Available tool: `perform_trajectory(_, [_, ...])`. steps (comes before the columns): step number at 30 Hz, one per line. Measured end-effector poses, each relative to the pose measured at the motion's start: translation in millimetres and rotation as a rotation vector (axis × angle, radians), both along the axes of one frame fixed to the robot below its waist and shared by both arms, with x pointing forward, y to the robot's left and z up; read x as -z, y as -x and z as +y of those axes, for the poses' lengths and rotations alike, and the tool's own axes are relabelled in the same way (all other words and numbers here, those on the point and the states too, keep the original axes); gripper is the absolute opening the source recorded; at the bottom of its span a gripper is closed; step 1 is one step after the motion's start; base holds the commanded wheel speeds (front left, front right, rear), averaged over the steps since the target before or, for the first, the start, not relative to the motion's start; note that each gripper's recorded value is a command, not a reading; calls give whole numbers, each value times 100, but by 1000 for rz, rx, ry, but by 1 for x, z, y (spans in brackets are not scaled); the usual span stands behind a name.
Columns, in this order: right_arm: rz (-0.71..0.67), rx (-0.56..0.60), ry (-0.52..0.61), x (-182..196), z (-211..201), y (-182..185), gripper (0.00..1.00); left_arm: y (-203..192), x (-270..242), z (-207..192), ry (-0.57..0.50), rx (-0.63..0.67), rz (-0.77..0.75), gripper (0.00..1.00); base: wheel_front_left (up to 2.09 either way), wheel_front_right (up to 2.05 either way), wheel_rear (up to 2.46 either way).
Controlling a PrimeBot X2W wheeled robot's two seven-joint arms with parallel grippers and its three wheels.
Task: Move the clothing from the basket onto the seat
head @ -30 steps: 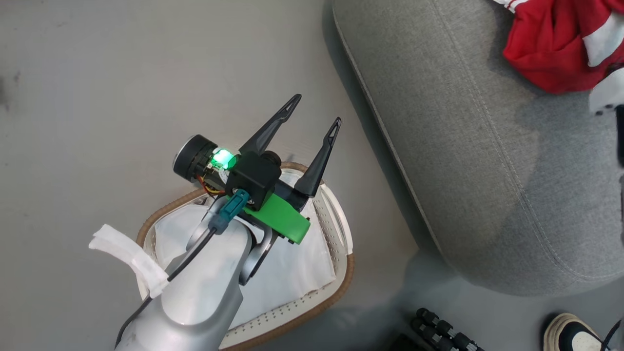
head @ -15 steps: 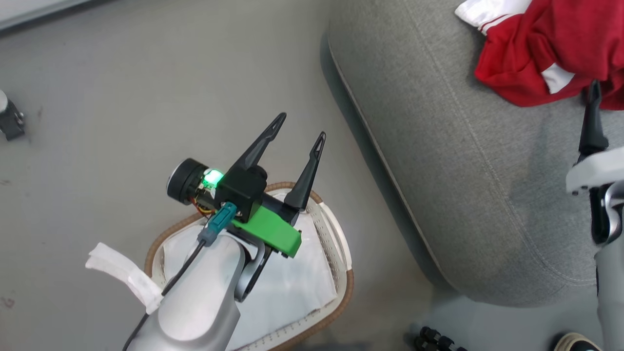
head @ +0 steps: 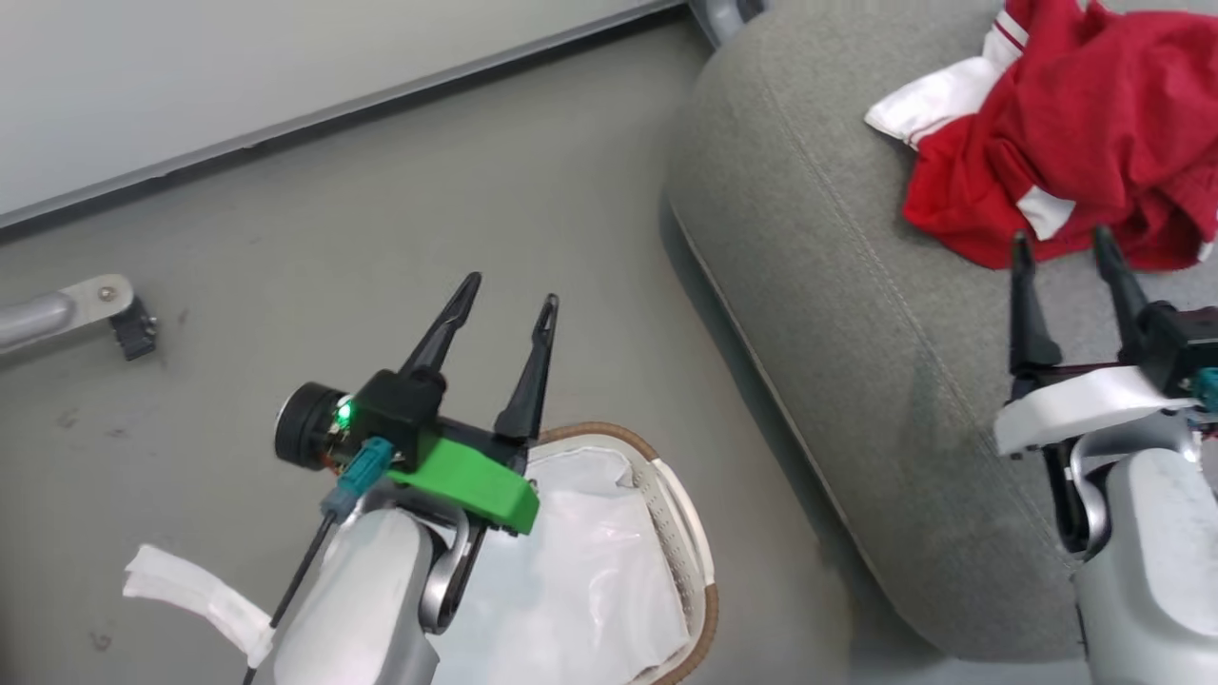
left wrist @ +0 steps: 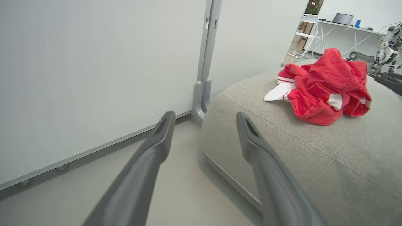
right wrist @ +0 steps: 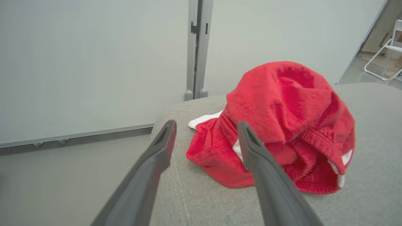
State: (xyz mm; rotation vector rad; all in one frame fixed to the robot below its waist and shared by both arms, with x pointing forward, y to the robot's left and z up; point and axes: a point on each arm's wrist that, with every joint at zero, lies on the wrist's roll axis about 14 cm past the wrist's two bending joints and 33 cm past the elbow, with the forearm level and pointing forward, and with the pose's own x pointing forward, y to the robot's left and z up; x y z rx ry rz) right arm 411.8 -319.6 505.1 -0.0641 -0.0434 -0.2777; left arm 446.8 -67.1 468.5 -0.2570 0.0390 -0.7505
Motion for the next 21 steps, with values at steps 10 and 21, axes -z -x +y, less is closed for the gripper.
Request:
perform_trajectory(10, [-8,-275,-45,6,103,-35,100,-9,6,103,-65,-306,24,100,0,0,0])
perform_trajectory(21, [-19,-415,-82,4,160,-42,100,19,13,204,-134,-587,59,100,0,0,0])
